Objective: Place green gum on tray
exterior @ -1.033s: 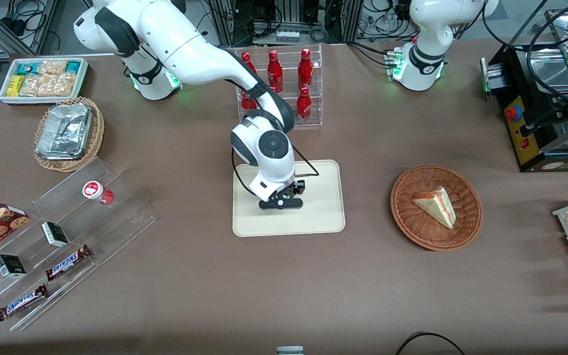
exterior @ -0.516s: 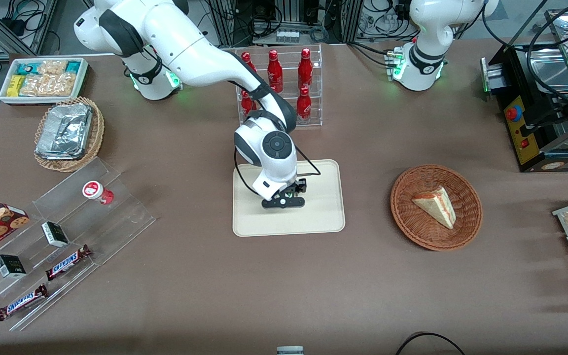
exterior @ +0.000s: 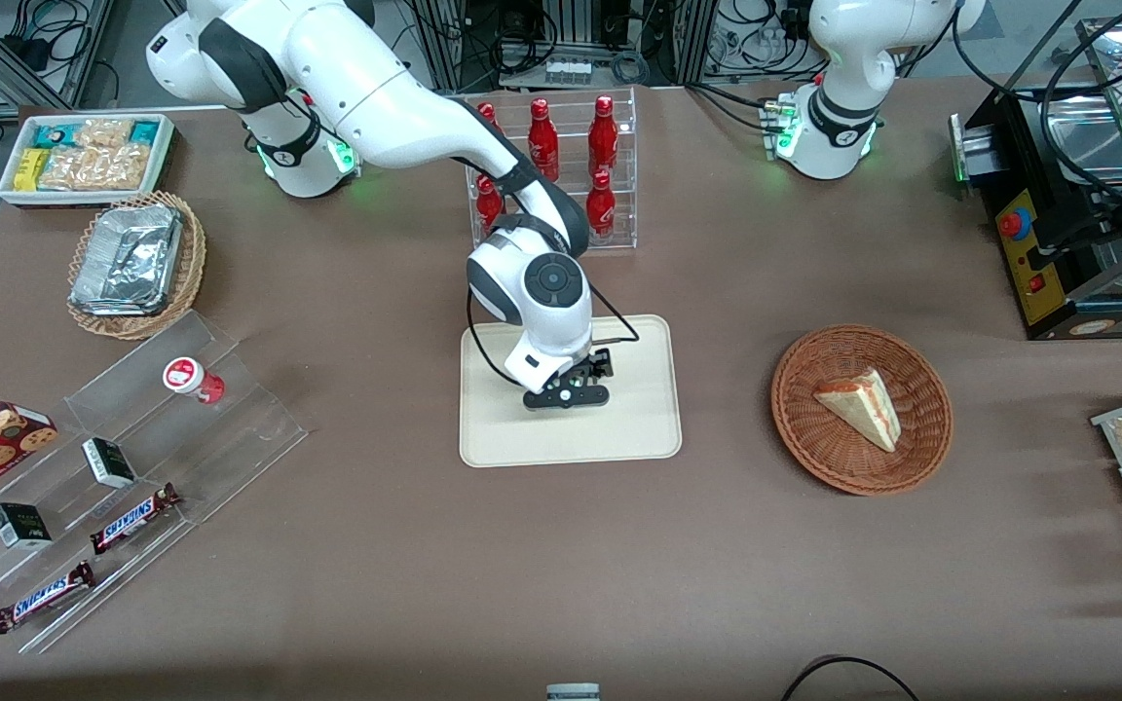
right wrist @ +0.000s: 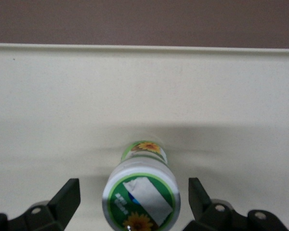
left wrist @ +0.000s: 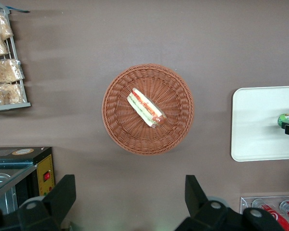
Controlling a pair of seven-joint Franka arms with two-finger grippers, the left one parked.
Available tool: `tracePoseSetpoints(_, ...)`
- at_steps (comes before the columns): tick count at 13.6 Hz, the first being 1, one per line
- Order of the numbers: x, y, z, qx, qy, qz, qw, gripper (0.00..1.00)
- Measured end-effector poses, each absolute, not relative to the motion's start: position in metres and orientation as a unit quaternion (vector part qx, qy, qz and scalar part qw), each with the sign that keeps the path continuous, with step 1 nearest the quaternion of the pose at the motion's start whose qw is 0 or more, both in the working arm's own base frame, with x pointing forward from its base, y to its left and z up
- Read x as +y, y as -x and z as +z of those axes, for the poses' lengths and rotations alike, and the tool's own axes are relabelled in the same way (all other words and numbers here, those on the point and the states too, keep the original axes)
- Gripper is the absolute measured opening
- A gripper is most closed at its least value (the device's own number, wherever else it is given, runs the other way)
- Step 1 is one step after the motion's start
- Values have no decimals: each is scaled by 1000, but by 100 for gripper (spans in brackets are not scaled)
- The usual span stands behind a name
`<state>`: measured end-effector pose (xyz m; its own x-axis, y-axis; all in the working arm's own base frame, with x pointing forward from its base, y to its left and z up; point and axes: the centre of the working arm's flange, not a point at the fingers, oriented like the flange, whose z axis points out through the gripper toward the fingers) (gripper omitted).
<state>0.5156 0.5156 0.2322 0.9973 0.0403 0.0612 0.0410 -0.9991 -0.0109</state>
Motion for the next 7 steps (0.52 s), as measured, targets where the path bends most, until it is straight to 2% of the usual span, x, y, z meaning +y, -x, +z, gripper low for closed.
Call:
tracePoseSetpoints(4, 513, -523, 249, -29, 999, -41, 6, 100)
tracePoseSetpoints(7, 501, -530, 288, -45, 998, -38, 0, 100)
